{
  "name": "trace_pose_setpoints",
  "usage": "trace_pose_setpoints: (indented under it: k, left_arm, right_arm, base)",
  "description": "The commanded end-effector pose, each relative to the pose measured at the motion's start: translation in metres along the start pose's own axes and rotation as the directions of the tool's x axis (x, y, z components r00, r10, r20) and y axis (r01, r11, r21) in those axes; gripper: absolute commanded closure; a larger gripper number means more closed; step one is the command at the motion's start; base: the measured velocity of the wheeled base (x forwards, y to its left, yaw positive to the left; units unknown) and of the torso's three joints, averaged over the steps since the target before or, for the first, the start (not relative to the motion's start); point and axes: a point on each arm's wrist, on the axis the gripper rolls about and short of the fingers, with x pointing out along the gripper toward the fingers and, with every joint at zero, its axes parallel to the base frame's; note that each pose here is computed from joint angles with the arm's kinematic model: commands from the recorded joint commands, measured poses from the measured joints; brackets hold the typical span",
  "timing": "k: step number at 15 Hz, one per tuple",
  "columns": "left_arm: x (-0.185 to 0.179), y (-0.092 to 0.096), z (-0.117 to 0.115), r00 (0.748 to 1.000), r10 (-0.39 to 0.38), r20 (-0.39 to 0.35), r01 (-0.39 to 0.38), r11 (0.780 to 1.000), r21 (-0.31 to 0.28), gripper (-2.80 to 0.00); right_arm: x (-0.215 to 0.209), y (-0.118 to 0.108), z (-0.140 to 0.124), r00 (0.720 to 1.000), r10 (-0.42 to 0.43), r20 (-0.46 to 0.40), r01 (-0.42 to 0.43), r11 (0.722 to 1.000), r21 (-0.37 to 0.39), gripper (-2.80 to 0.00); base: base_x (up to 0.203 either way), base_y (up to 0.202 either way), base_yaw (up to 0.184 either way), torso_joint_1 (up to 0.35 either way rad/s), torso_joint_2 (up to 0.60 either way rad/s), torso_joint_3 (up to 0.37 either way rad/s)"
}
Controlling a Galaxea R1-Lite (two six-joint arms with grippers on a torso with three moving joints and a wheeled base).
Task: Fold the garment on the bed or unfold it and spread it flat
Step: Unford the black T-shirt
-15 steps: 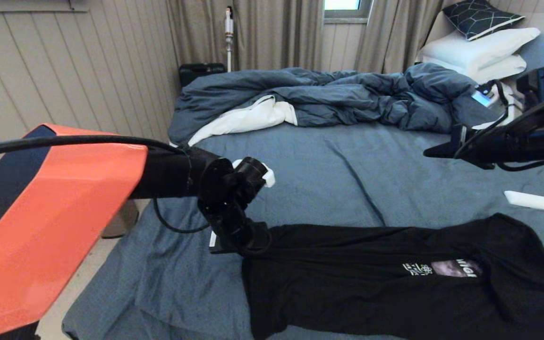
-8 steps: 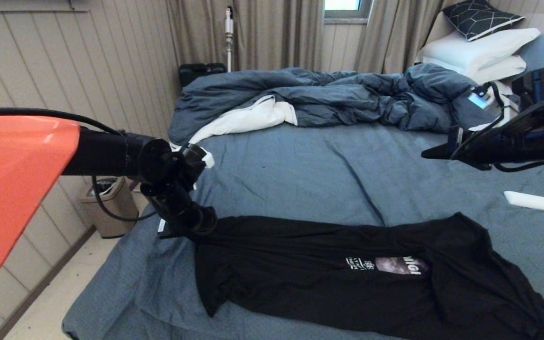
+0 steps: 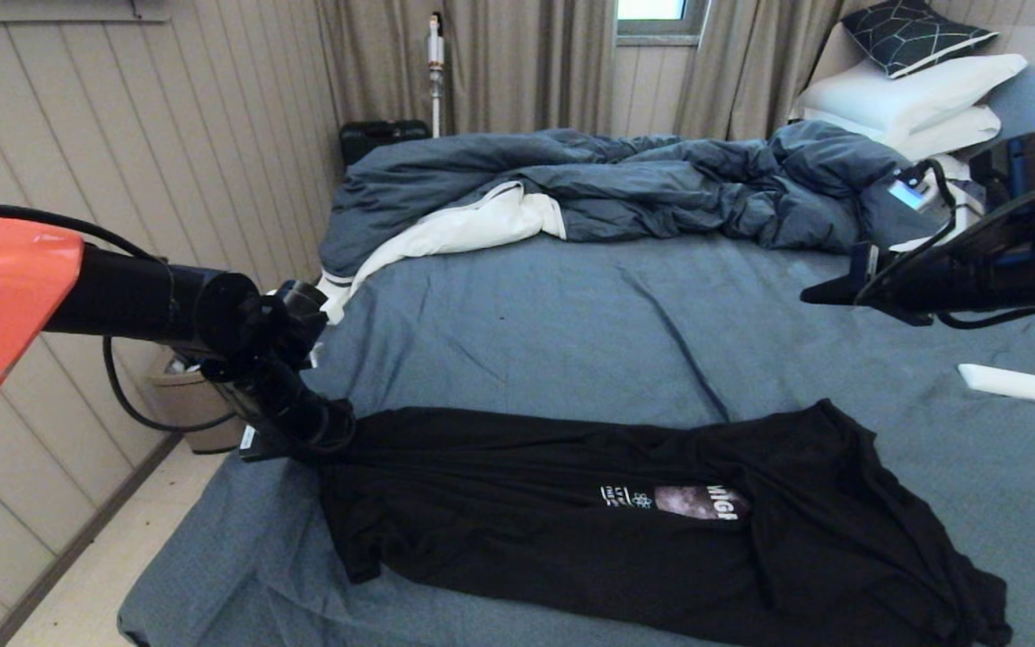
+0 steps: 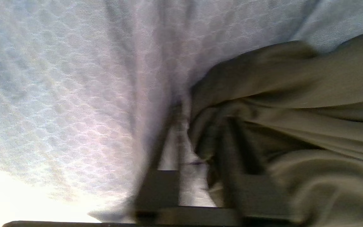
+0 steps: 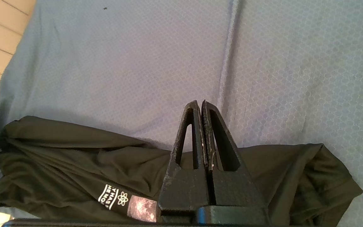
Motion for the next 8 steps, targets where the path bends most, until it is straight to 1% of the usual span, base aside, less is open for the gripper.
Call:
trace_pose_setpoints:
  k: [1,3,4,7,8]
  left_arm:
    - [-0.002,0.001,-0.002,1.000,0.001,-0.002,-0.001,1.000,0.011,-2.80]
    - [-0.009,0.000,0.000,1.000,-0.014,0.020,0.013,1.000,0.015,-2.80]
    - [-0.018,0.000,-0.001,0.999,-0.023,0.041,0.022,1.000,0.018,-2.80]
    - [-0.050,-0.004,-0.004,0.991,-0.064,0.121,0.060,0.998,0.035,-2.80]
    - [-0.066,-0.004,-0.007,0.984,-0.083,0.156,0.078,0.996,0.041,-2.80]
  right_arm:
    - [0.002,-0.001,-0.001,1.000,0.001,-0.005,-0.001,1.000,0.004,0.00]
    - [0.002,-0.001,-0.001,1.000,0.001,-0.005,-0.001,1.000,0.004,0.00]
    - [0.002,-0.001,-0.001,1.000,0.001,-0.005,-0.001,1.000,0.004,0.00]
    - [0.002,-0.001,-0.001,1.000,0.001,-0.006,-0.001,1.000,0.004,0.00]
    - [0.002,-0.001,-0.001,1.000,0.001,-0.006,-0.001,1.000,0.004,0.00]
  base:
    - [0.000,0.000,0.000,0.000,0.00,0.000]
    - [0.000,0.000,0.000,0.000,0.00,0.000]
    - [0.000,0.000,0.000,0.000,0.00,0.000]
    - [0.000,0.000,0.000,0.000,0.00,0.000]
    - [0.000,0.000,0.000,0.000,0.00,0.000]
